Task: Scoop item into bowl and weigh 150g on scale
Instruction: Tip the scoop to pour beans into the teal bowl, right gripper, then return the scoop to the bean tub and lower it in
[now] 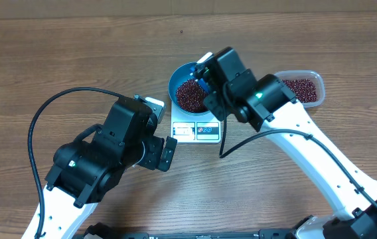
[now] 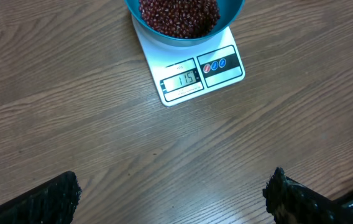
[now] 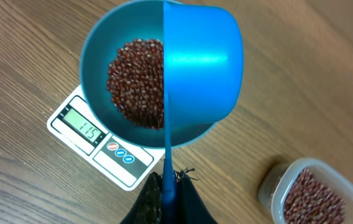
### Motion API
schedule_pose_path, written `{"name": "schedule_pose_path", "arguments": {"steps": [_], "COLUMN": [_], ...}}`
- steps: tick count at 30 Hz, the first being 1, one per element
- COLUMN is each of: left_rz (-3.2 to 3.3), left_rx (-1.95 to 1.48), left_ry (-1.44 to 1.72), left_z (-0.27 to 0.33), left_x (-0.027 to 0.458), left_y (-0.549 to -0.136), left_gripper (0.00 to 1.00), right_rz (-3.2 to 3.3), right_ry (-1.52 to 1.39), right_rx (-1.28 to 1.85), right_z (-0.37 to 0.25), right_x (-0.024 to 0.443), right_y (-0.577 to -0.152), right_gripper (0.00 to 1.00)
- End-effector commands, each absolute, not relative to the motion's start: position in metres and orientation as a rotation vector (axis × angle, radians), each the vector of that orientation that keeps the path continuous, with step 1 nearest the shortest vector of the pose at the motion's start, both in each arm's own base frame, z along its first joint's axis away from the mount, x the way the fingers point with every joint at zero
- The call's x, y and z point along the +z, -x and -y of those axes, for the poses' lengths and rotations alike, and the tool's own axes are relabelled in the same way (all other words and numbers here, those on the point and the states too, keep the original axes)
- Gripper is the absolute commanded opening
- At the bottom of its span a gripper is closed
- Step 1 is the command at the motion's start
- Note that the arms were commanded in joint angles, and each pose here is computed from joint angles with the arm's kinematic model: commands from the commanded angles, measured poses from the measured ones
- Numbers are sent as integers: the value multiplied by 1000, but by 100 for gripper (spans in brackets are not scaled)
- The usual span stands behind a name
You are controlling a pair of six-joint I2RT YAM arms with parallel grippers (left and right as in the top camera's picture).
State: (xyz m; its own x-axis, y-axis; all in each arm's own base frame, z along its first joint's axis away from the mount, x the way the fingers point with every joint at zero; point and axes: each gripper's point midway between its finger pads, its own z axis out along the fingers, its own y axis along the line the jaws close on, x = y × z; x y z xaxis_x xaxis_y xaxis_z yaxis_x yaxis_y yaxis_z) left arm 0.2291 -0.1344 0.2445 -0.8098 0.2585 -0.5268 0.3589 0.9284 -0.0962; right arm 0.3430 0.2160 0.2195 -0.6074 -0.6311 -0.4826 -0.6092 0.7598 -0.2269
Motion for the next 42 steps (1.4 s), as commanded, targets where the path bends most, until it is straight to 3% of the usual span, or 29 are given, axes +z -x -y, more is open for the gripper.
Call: {"name": "schedule_pose_path", "arguments": {"steps": [1, 7, 15, 21, 28, 37, 42], "left_rz": [-2530, -2530, -2530, -2530, -2530, -2530, -2530], "left_rx": [-278, -278, -278, -278, -278, -278, -278], "left_ry": [-411, -411, -411, -411, -411, -411, -411], "left_z": [134, 134, 134, 134, 134, 134, 134], "left_x": [256, 256, 256, 256, 256, 256, 256], "left_y": [-231, -231, -231, -231, -231, -231, -231], "left_gripper": [99, 99, 99, 99, 99, 99, 99], "right_rz": [-2309, -2302, -2395, -2311, -2531, -2776, -2829], "right_ry": [946, 911, 394, 68, -192, -184, -183], "right_rx": [-97, -107, 167, 176, -115, -291, -312], "right_z": [-220, -220, -188, -87, 23, 40, 41], "right_x": [244, 247, 282, 340, 292, 216, 203], "right_y": [-347, -351, -377, -410, -391, -383, -378], "right_gripper": [4, 4, 4, 4, 4, 4, 4]}}
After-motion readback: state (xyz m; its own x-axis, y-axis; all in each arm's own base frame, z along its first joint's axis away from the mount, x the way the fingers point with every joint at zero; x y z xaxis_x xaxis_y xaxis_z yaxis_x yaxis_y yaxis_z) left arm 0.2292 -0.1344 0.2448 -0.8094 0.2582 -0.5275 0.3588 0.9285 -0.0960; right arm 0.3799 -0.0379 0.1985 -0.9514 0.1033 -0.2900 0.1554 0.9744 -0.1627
